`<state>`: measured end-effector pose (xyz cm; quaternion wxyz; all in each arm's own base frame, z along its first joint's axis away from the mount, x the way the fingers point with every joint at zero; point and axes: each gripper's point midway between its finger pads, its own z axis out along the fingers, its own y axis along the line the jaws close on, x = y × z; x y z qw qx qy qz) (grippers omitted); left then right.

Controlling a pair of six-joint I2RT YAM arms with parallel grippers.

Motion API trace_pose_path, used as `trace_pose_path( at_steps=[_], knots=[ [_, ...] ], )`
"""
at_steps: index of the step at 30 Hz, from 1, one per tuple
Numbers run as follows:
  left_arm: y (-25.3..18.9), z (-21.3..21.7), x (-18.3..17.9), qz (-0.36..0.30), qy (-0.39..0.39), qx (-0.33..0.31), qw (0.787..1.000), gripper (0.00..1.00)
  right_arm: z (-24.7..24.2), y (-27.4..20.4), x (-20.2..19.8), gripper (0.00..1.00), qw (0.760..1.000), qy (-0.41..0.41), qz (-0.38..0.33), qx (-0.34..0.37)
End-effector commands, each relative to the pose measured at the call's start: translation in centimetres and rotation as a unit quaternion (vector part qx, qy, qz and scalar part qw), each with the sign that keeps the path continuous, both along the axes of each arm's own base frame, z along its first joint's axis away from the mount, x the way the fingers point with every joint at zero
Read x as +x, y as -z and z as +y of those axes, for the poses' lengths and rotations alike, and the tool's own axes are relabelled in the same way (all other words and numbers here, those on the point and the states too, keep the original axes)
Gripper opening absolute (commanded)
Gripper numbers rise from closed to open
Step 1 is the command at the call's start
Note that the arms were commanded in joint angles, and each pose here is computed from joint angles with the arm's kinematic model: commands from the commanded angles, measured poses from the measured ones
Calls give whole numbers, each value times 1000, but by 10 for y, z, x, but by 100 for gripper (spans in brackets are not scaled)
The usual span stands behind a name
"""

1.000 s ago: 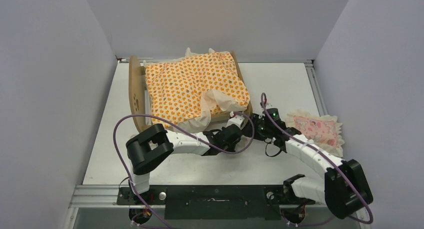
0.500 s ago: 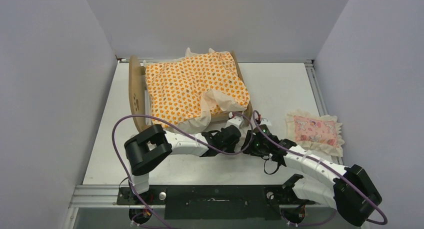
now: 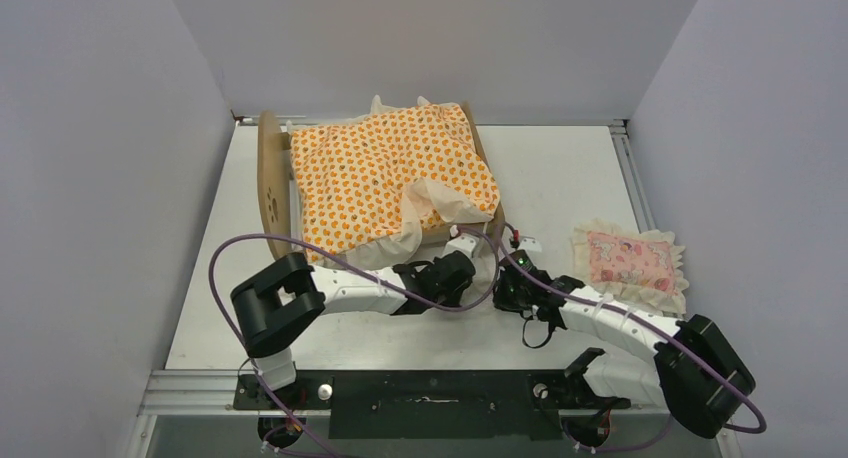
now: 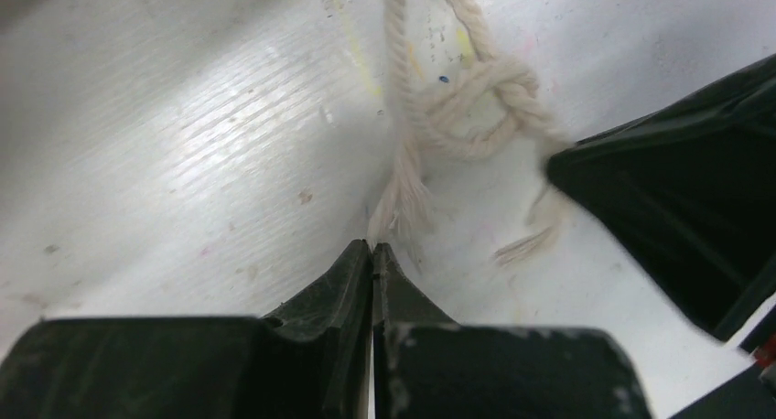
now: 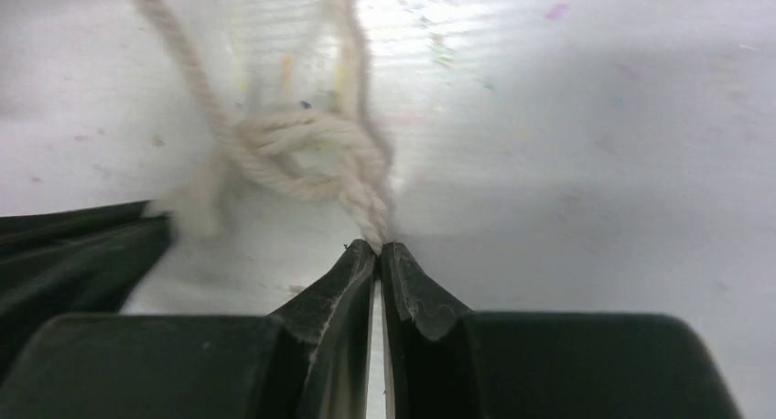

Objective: Set up the pet bed

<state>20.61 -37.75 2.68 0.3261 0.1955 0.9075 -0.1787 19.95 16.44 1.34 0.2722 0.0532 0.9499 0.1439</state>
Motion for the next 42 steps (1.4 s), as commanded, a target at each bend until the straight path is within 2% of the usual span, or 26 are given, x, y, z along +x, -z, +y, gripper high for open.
trace_pose_path(
  at_steps=[1,3,6,11,19,25,30,37,42],
  knots=[
    [-69,6,16,-53,-15,-21,998,0,-41,-26,3,8,997,18,-17,-77],
    [-93,14,27,-77,-26,-22,996,0,-56,-39,6,6,996,27,-24,-87],
    [-122,27,42,-105,-41,-24,993,0,-57,-61,15,5,997,41,-45,-47],
    [-131,51,48,-114,-64,-14,991,0,-73,-98,37,5,993,63,-75,-62],
    [-77,48,13,-49,-59,-50,996,0,-75,-170,91,5,985,64,-148,-65],
    [-53,30,-9,-41,-40,-33,998,0,-84,-193,115,5,981,65,-174,-65],
    [-13,22,-29,-23,-33,-9,999,0,-91,-222,141,5,975,74,-206,-48],
    [19,3,-28,-9,-32,5,999,0,-87,-268,178,5,965,61,-255,-7],
    [33,-1,-29,1,-38,3,999,0,-73,-313,185,5,952,39,-302,31]
  ],
)
